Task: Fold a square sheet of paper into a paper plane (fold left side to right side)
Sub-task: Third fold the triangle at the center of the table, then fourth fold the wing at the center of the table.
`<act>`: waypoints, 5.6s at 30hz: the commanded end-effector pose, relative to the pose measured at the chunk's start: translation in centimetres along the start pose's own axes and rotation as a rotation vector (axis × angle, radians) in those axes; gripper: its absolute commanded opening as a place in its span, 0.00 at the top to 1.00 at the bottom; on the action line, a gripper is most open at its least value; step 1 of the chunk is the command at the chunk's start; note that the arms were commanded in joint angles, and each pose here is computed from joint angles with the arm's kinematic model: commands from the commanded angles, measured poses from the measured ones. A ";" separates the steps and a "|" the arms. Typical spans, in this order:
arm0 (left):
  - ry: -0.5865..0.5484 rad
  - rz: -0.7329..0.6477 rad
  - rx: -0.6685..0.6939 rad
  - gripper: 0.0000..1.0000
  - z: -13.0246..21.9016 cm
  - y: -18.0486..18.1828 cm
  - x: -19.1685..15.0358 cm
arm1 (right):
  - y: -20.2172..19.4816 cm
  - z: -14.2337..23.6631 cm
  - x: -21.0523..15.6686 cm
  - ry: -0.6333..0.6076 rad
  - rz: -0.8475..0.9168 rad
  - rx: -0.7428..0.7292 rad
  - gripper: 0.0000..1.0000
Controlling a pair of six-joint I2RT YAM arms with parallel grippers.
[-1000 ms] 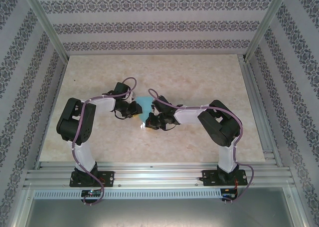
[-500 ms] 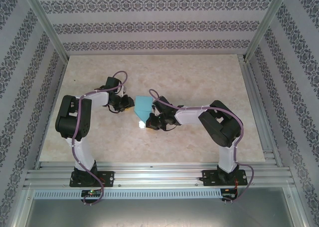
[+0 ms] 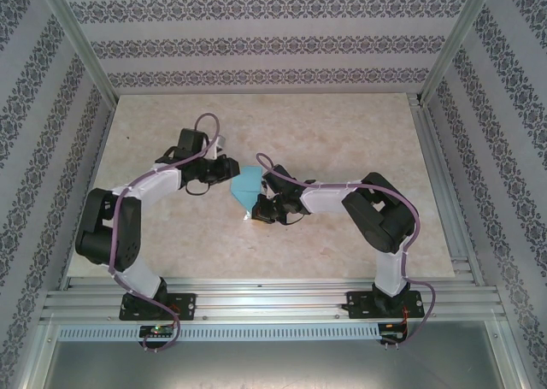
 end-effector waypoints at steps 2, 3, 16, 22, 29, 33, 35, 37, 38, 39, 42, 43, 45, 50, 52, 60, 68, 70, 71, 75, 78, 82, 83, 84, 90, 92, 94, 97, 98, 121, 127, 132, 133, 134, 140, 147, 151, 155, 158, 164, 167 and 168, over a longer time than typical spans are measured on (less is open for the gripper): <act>0.082 0.021 -0.011 0.82 -3.1 1.1 -1.7 | -3.3 0.0 -1.0 0.032 -0.054 -0.181 0.96; 0.093 0.029 0.002 0.82 -3.5 1.6 -1.9 | -3.1 0.1 -1.0 0.029 -0.052 -0.176 0.96; 0.182 0.066 0.119 0.83 -5.6 5.3 -5.0 | 2.0 4.3 0.2 -0.108 -0.113 0.027 0.95; 0.190 0.075 0.133 0.84 -6.0 6.0 -5.4 | 3.5 3.3 1.0 -0.155 -0.196 0.088 0.96; 0.199 0.079 0.149 0.84 -6.3 6.4 -5.7 | 3.6 0.7 1.7 -0.151 -0.205 0.020 0.96; 0.203 0.080 0.159 0.84 -6.4 6.6 -5.8 | 3.1 -0.5 1.5 -0.132 -0.208 -0.015 0.96; 0.202 0.078 0.167 0.84 -6.3 6.7 -5.8 | 2.6 -0.8 1.4 -0.131 -0.210 -0.043 0.96; 0.204 0.078 0.179 0.84 -6.3 6.8 -5.8 | 1.8 -0.9 1.1 -0.128 -0.210 -0.081 0.96; 0.207 0.079 0.181 0.84 -6.3 6.8 -5.9 | 1.3 -1.0 0.9 -0.125 -0.208 -0.105 0.96; 0.206 0.077 0.183 0.85 -6.4 6.8 -5.8 | 0.9 -1.0 0.7 -0.123 -0.208 -0.126 0.96; 0.204 0.074 0.190 0.85 -6.3 6.9 -5.8 | -0.8 -1.2 0.2 -0.107 -0.235 -0.156 0.96; 0.205 0.072 0.193 0.85 -6.3 6.9 -5.8 | -1.2 -1.2 0.1 -0.104 -0.250 -0.147 0.96; 0.208 0.071 0.199 0.85 -6.4 7.0 -5.9 | -2.0 -1.1 -0.2 -0.104 -0.269 -0.145 0.96; 0.216 0.070 0.219 0.85 -6.5 7.4 -6.1 | -3.3 -0.1 -0.9 -0.105 -0.309 -0.126 0.96; 0.220 0.070 0.225 0.85 -6.6 7.5 -6.1 | -3.9 0.4 -1.2 -0.108 -0.321 -0.126 0.96; 0.221 0.071 0.230 0.85 -6.6 7.6 -6.1 | -7.2 2.0 -2.7 -0.107 -0.374 -0.139 0.96; 0.167 0.063 0.128 0.78 -5.6 4.9 -3.8 | -5.2 5.6 -1.9 -0.157 -0.215 -0.096 0.88; 0.136 0.053 0.085 0.74 -4.7 3.4 -2.3 | -3.6 7.4 -1.1 -0.197 -0.125 -0.115 0.83; 0.119 0.040 0.066 0.71 -4.1 2.5 -1.4 | -2.7 8.3 -0.6 -0.223 -0.071 -0.119 0.78; 0.048 0.010 0.039 0.59 -0.9 -0.1 1.5 | 0.2 9.3 1.3 -0.234 0.063 -0.047 0.74; -0.011 0.015 0.049 0.47 2.0 -0.7 2.5 | 1.9 8.5 2.8 -0.229 0.137 -0.027 0.71; -0.047 0.084 0.089 0.37 4.4 0.7 1.9 | 3.7 6.9 4.9 -0.206 0.213 -0.039 0.70; -0.044 0.109 0.085 0.37 4.6 1.3 1.5 | 4.0 6.6 5.2 -0.201 0.226 -0.044 0.69; -0.039 0.126 0.078 0.36 4.6 1.7 1.2 | 4.2 6.2 5.4 -0.192 0.241 -0.061 0.66; -0.014 0.185 0.083 0.36 4.1 3.7 -0.3 | 3.5 3.8 6.4 -0.131 0.285 -0.147 0.59; -0.001 0.196 0.090 0.36 3.8 4.2 -0.7 | 3.4 3.0 6.6 -0.106 0.285 -0.145 0.62; 0.014 0.206 0.091 0.36 3.4 4.6 -1.0 | 3.2 2.6 6.6 -0.093 0.282 -0.145 0.67; 0.028 0.217 0.087 0.36 2.8 5.1 -1.2 | 3.1 2.4 6.8 -0.093 0.282 -0.150 0.75; 0.032 0.219 0.084 0.36 2.7 5.2 -1.2 | 3.1 2.4 6.8 -0.093 0.281 -0.152 0.78; 0.110 0.275 0.001 0.44 -1.9 5.7 -0.7 | 1.8 2.4 6.9 -0.084 0.269 -0.202 0.96; 0.122 0.285 -0.002 0.53 -3.1 5.7 -0.7 | 1.6 2.2 6.8 -0.079 0.264 -0.197 0.96; 0.133 0.282 -0.009 0.60 -4.0 5.4 -0.5 | 1.6 2.2 6.7 -0.076 0.264 -0.196 0.95; 0.135 0.277 -0.012 0.61 -4.2 5.2 -0.5 | 1.6 2.2 6.7 -0.074 0.262 -0.195 0.95; 0.141 0.274 -0.014 0.63 -4.5 5.1 -0.5 | 1.6 2.2 6.7 -0.073 0.263 -0.195 0.95; 0.156 0.257 -0.017 0.79 -5.3 4.3 -0.5 | 2.0 2.9 6.7 -0.086 0.271 -0.196 0.91; 0.140 0.269 0.004 0.93 -4.2 3.1 -1.1 | 3.0 8.8 6.2 -0.222 0.293 -0.184 0.67; 0.133 0.296 0.015 0.96 -3.5 2.0 -1.9 | 3.0 11.5 4.7 -0.276 0.302 -0.168 0.62; 0.108 0.321 0.027 0.96 -2.3 0.9 -2.5 | 2.9 12.0 2.2 -0.296 0.327 -0.160 0.60; 0.102 0.340 0.044 0.96 -2.0 0.6 -3.1 | 3.2 10.7 0.2 -0.298 0.354 -0.148 0.59; 0.103 0.382 0.044 0.96 -2.4 0.3 -3.6 | 5.0 7.6 -3.0 -0.339 0.429 -0.193 0.56; 0.093 0.393 0.055 0.96 -2.4 0.3 -3.4 | 5.6 6.3 -3.8 -0.385 0.463 -0.211 0.55; 0.095 0.395 0.057 0.96 -2.5 0.4 -3.3 | 5.6 5.7 -3.9 -0.395 0.472 -0.228 0.53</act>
Point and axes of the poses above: each hand's point on the last joint's axis, 136 mm out from that joint toward the fingers, its own z axis back along the fingers, its own y axis along the line the jaws close on, x = y × z, the point moved 8 cm from there along z, back along the fingers, and after that the axes turned 10 degrees about -z, right-handed, at the moved point
